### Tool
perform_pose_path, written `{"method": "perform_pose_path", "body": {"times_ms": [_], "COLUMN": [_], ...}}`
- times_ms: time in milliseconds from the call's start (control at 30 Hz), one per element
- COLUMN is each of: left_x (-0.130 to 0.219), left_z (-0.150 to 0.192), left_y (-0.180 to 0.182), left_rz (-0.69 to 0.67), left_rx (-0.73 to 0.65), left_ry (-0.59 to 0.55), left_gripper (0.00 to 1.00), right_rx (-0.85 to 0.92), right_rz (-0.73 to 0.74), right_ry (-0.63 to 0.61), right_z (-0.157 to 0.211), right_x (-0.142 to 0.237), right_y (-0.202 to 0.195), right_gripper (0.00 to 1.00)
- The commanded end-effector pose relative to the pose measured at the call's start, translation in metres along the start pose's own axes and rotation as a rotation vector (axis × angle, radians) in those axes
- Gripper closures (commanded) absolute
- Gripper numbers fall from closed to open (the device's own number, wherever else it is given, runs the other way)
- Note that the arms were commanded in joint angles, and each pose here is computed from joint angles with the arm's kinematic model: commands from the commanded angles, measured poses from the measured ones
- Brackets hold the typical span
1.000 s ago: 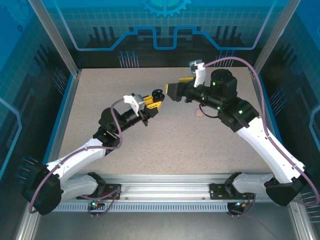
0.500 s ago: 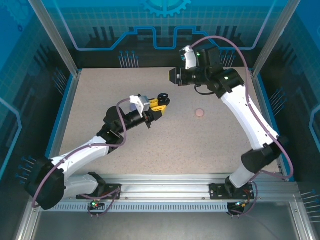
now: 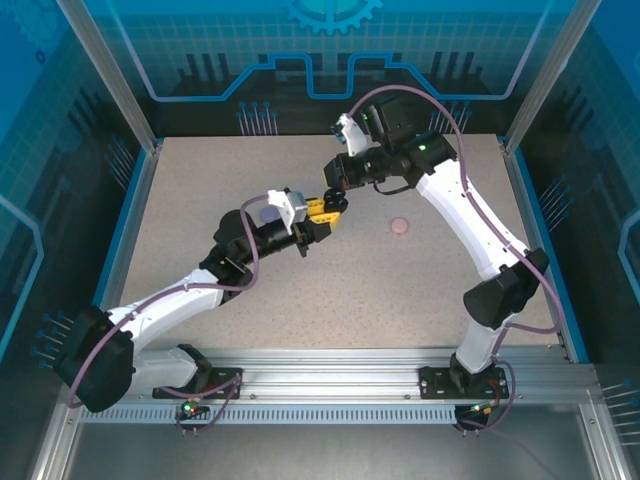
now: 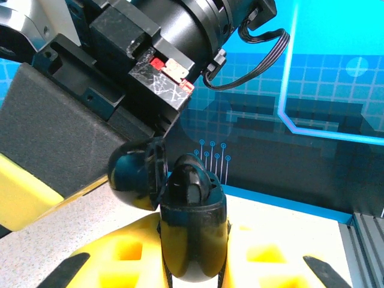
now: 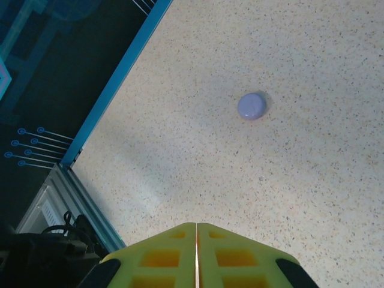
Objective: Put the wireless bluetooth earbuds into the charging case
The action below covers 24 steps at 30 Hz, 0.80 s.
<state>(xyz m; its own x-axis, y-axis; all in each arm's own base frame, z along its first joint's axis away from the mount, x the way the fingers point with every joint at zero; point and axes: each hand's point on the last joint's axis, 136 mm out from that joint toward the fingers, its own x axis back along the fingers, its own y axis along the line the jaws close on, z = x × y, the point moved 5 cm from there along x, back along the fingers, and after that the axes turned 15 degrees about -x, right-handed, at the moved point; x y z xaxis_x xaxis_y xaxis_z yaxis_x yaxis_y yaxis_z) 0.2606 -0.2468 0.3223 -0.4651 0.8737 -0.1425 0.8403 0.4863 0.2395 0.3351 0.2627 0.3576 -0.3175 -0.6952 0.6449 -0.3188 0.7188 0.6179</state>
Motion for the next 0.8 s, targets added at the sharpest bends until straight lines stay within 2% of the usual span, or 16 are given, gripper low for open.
{"method": "perform_pose_path", "body": {"times_ms": [0,267,333,400,467,567,633,767], "left_x": [-0.007,-0.011,-0.012,-0.013,-0.014,-0.016,-0.017,-0.018], "left_z": [-0.015,-0.01,-0.007,-0.002,0.009,0.03,0.046,0.08], "left_y": [0.004,0.006,0.006,0.008,0.011,0.012,0.012,0.013], "left_rz": [-0.001,-0.005,-0.006,-0.017,-0.046,-0.068,-0.082,-0.123], "left_rx": [-0.021,-0.016,-0.008,0.01,0.044,0.101,0.148,0.239], "left_ry": [-0.043,-0.03,-0.023,-0.009,0.022,0.089,0.131,0.211], "left_gripper": [1.0,1.0,1.0,1.0,1.0,1.0,1.0,1.0], "right_rx": [0.034,0.029,0.007,-0.043,-0.134,-0.294,-0.357,-0.413], "right_rz": [-0.031,-0.018,0.041,0.115,0.213,0.276,0.299,0.335], "right_ry": [0.0,-0.03,-0.079,-0.146,-0.223,-0.294,-0.325,-0.323], "right_z": [0.018,0.035,0.033,0.027,0.019,0.018,0.025,0.051], "right_x": [0.026,0.041,0.044,0.048,0.057,0.065,0.066,0.059], "right_y": [0.012,0.011,0.002,-0.015,-0.042,-0.086,-0.108,-0.138], "right_gripper": [0.9,0.89,0.84,0.73,0.68,0.54,0.49,0.45]}}
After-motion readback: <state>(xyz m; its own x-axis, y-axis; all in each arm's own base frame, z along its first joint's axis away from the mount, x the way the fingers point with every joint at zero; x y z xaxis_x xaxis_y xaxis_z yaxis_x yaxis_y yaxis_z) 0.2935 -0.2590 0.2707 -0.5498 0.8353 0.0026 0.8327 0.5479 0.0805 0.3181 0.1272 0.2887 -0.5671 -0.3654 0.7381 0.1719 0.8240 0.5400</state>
